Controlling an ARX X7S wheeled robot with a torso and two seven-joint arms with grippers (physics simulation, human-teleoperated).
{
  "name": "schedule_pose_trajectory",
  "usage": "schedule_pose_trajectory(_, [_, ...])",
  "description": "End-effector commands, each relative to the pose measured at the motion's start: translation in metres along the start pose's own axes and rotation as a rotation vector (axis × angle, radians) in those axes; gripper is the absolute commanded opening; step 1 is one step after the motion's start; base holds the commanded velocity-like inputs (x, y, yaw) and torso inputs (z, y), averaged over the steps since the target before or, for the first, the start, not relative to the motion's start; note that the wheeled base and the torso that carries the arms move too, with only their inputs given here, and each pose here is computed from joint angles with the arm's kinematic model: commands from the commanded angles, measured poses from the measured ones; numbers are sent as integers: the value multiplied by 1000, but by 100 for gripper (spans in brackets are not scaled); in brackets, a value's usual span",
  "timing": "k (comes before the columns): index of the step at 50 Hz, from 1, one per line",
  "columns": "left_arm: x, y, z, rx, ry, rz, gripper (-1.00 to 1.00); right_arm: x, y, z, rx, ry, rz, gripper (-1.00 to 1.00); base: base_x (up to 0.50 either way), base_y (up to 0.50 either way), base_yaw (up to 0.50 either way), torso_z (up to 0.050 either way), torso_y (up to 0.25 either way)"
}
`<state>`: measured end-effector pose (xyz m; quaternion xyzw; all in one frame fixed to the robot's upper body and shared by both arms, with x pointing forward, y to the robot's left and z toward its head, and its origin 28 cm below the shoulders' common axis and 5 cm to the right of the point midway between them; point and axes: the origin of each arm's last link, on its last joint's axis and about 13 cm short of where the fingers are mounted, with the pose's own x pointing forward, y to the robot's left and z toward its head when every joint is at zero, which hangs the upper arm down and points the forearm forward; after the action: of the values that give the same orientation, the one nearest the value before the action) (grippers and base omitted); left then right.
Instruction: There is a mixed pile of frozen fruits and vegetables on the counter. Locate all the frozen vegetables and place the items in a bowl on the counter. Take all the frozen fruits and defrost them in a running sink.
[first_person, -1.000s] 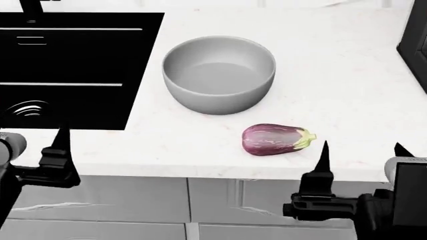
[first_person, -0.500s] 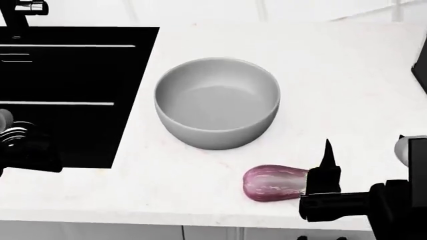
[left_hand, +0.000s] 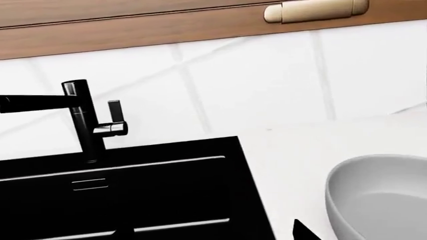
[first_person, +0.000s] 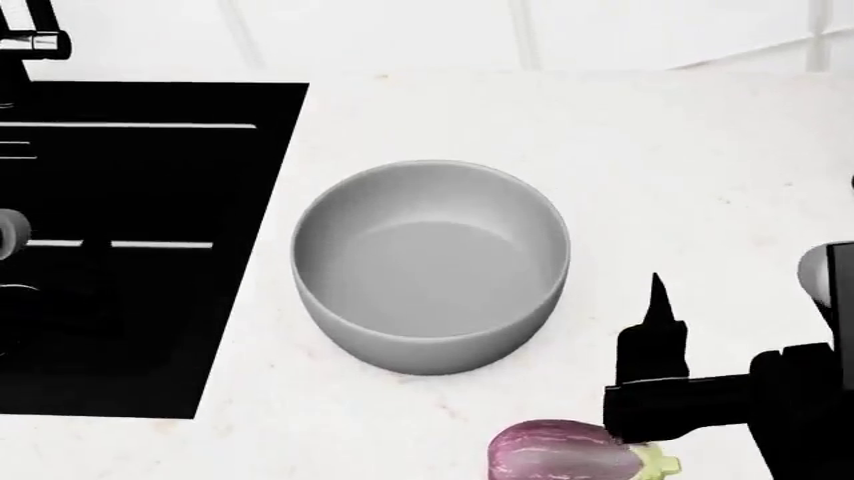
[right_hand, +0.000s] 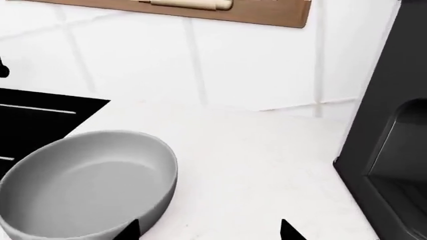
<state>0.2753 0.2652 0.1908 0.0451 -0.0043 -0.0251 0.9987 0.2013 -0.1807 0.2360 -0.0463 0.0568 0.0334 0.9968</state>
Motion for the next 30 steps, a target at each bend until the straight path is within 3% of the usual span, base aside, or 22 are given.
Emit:
schedule_pose_trajectory(1, [1, -2, 1, 9, 3, -5, 100, -13, -1, 19, -105, 176, 140, 100, 0, 0, 0, 0, 0])
schedule_pose_trajectory(6, [2, -6, 0, 11, 8, -12, 100, -31, 7, 48, -200, 398, 372, 100, 0, 0, 0, 0, 0])
schedule_pose_trajectory(10, [2, -5, 0, 12, 9, -16, 100, -37, 7, 57, -236, 540, 423, 100, 0, 0, 0, 0, 0])
schedule_pose_trajectory(12, [3, -9, -1, 13, 10, -17, 100, -33, 9, 61, -238, 557, 437, 100, 0, 0, 0, 0, 0])
schedule_pose_trajectory(14, [1, -1, -1, 12, 12, -17, 100, -26, 10, 61, -201, 599, 446, 100, 0, 0, 0, 0, 0])
schedule_pose_trajectory(17, [0, 0, -1, 11, 12, -18, 100, -19, 12, 58, -232, 651, 505, 100, 0, 0, 0, 0, 0])
schedule_pose_trajectory(30, [0, 2, -4, 7, 5, -6, 100, 21, 10, 51, -237, 722, 454, 100, 0, 0, 0, 0, 0])
